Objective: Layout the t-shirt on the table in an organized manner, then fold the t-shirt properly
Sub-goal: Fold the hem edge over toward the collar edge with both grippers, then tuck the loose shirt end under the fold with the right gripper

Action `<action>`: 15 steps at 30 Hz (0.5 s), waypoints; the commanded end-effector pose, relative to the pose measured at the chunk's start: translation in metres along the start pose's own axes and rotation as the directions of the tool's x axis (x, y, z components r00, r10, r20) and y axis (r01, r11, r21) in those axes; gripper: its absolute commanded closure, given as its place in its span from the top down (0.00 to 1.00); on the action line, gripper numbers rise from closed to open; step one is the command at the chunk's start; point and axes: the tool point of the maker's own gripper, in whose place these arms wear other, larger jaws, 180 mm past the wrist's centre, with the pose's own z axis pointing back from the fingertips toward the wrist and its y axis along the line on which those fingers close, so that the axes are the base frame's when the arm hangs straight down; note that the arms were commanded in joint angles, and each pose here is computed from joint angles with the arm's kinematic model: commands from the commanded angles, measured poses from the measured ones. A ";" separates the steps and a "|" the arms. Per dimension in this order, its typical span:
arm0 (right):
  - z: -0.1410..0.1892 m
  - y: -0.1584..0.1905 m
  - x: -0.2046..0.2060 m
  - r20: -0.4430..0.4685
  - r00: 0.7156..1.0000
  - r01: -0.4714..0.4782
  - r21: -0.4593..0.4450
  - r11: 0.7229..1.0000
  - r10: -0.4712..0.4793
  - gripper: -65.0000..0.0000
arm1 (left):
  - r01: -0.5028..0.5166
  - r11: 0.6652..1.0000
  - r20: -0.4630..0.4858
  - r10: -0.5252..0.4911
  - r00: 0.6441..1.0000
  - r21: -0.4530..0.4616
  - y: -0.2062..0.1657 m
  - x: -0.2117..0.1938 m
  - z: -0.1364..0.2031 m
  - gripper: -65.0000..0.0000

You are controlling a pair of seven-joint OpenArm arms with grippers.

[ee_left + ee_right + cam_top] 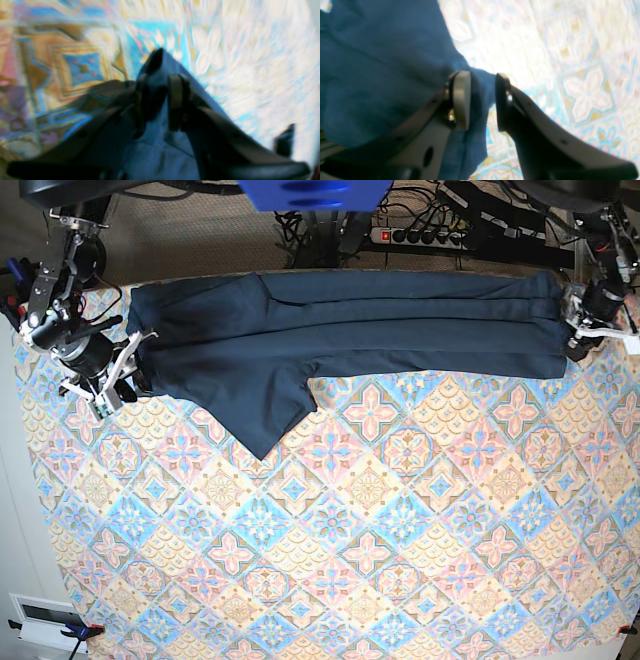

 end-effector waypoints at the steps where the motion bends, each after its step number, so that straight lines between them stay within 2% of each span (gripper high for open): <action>1: 0.005 -0.005 0.023 0.061 0.997 -0.036 -0.015 0.999 0.037 0.26 | 0.004 1.000 0.024 -0.004 1.000 -0.031 -0.007 0.014 0.005 0.25; 5: -0.011 0.009 0.060 0.121 0.988 -0.102 0.032 0.994 0.097 0.26 | -0.049 0.997 0.047 0.052 0.998 -0.060 -0.008 0.028 0.014 0.30; 9: -0.024 0.019 0.103 0.192 0.967 -0.180 0.060 0.982 0.166 0.26 | -0.074 0.995 0.059 0.078 0.995 -0.071 -0.008 0.029 0.015 0.30; 11: -0.041 0.024 0.100 0.156 0.972 -0.192 0.082 0.978 0.178 0.26 | -0.082 0.994 0.059 0.086 0.995 -0.072 -0.007 0.026 0.015 0.30; 15: -0.074 0.040 0.068 0.026 0.980 -0.200 0.111 0.973 0.198 0.26 | -0.083 0.993 0.062 0.088 0.994 -0.078 -0.009 0.027 0.015 0.30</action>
